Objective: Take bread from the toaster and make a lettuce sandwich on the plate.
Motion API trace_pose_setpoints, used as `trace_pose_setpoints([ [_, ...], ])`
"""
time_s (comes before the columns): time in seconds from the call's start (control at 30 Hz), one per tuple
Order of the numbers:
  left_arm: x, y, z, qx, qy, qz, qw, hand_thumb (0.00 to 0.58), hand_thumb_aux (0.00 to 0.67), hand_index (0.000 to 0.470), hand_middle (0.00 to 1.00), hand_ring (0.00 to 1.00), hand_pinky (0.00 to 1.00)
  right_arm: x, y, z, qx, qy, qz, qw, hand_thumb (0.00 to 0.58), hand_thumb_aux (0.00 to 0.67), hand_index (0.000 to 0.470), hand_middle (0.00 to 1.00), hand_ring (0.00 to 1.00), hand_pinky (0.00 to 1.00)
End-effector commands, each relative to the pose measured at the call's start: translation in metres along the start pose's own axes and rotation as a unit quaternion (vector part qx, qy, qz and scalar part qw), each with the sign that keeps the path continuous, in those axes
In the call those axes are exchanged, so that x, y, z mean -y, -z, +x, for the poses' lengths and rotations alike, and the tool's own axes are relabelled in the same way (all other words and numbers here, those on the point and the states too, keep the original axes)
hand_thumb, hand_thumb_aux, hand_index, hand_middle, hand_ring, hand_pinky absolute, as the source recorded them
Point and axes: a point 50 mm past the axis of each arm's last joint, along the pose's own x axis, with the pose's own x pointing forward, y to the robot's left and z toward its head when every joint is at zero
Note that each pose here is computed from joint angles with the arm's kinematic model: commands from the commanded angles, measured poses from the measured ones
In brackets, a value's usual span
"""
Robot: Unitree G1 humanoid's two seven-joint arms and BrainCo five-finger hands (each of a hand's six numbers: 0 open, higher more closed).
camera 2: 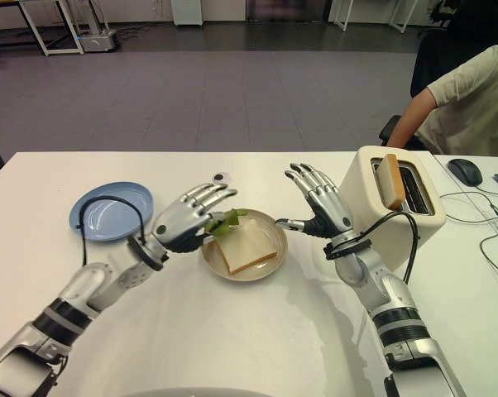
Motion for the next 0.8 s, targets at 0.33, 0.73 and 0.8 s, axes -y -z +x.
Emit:
trace_pose_setpoints([
  [0.33,0.033,-0.022,0.002,0.025,0.05,-0.003,0.998,0.58,0.67,0.47,0.0,0.0,0.0,-0.014,-0.006,0.002,0.008,-0.028,0.006,1.0,0.0,0.0,0.0,0.0,0.0,0.0],
  [0.73,0.039,-0.013,0.0,-0.006,0.063,0.019,0.998,0.0,0.0,0.0,0.0,0.0,0.0,-0.017,-0.009,0.002,0.016,-0.037,0.007,0.999,0.0,0.0,0.0,0.0,0.0,0.0],
  [0.8,0.038,-0.011,-0.001,-0.01,0.061,0.021,0.998,0.031,0.018,0.013,0.0,0.0,0.0,-0.017,-0.009,0.001,0.017,-0.038,0.006,0.999,0.0,0.0,0.0,0.0,0.0,0.0],
])
